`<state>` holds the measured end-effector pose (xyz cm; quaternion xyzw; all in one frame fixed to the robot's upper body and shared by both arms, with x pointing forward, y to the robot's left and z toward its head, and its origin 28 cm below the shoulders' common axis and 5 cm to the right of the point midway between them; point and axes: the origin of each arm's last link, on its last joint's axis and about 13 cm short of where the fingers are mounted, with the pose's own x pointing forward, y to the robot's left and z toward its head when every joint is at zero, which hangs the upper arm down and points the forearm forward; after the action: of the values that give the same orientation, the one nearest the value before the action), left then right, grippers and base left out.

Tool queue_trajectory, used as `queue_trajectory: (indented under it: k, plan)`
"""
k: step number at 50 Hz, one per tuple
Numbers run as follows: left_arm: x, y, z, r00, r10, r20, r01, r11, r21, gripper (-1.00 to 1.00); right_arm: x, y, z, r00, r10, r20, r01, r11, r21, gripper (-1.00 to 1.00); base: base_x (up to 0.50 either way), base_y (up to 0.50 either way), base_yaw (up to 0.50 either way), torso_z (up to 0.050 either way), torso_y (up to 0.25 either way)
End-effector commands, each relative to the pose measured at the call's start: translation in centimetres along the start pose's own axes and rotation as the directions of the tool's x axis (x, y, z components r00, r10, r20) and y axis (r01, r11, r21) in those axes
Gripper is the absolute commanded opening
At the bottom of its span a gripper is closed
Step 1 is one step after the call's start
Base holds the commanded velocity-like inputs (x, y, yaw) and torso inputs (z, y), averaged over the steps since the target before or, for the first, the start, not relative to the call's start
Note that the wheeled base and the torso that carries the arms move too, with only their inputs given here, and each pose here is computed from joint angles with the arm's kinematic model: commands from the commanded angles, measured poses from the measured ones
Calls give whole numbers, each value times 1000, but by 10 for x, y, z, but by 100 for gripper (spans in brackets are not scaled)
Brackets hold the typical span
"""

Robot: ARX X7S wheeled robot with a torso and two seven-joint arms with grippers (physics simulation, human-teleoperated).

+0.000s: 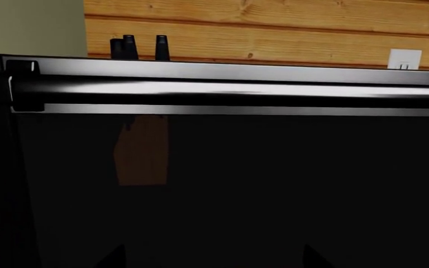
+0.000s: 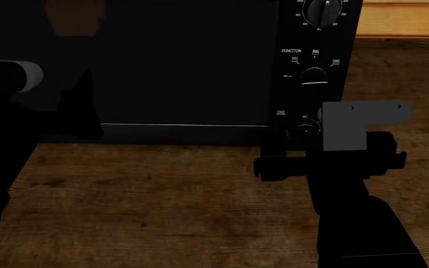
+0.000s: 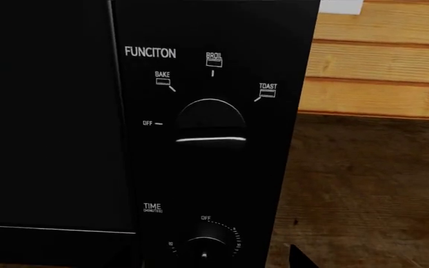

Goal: Turn on the toaster oven by setting the timer.

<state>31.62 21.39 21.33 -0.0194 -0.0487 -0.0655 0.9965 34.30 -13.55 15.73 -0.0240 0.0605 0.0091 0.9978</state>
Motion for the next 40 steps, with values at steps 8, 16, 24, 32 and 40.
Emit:
queue_trajectory:
  k: [8, 16, 24, 32, 40]
  plan:
    - [-1, 2, -3, 1000, 6, -7, -6, 1000, -4, 100, 13, -1, -13, 999, -9, -40, 10, 1000, 16, 100, 0, 0, 0, 0, 0]
    - [-1, 4, -5, 1000, 12, -10, -12, 1000, -6, 100, 19, 0, -17, 998, -7, -59, 8, 1000, 17, 100, 0, 0, 0, 0, 0]
    - [-2, 5, -5, 1000, 15, -12, -15, 1000, -7, 100, 26, 0, -18, 997, -2, -75, 3, 1000, 17, 100, 0, 0, 0, 0, 0]
    - [-1, 6, -7, 1000, 18, -15, -19, 1000, -5, 100, 35, 0, -20, 996, 3, -89, -1, 1000, 21, 100, 0, 0, 0, 0, 0]
    - [1, 7, -8, 1000, 20, -16, -20, 1000, -5, 100, 41, 0, -25, 995, 8, -104, -5, 1000, 28, 100, 0, 0, 0, 0, 0]
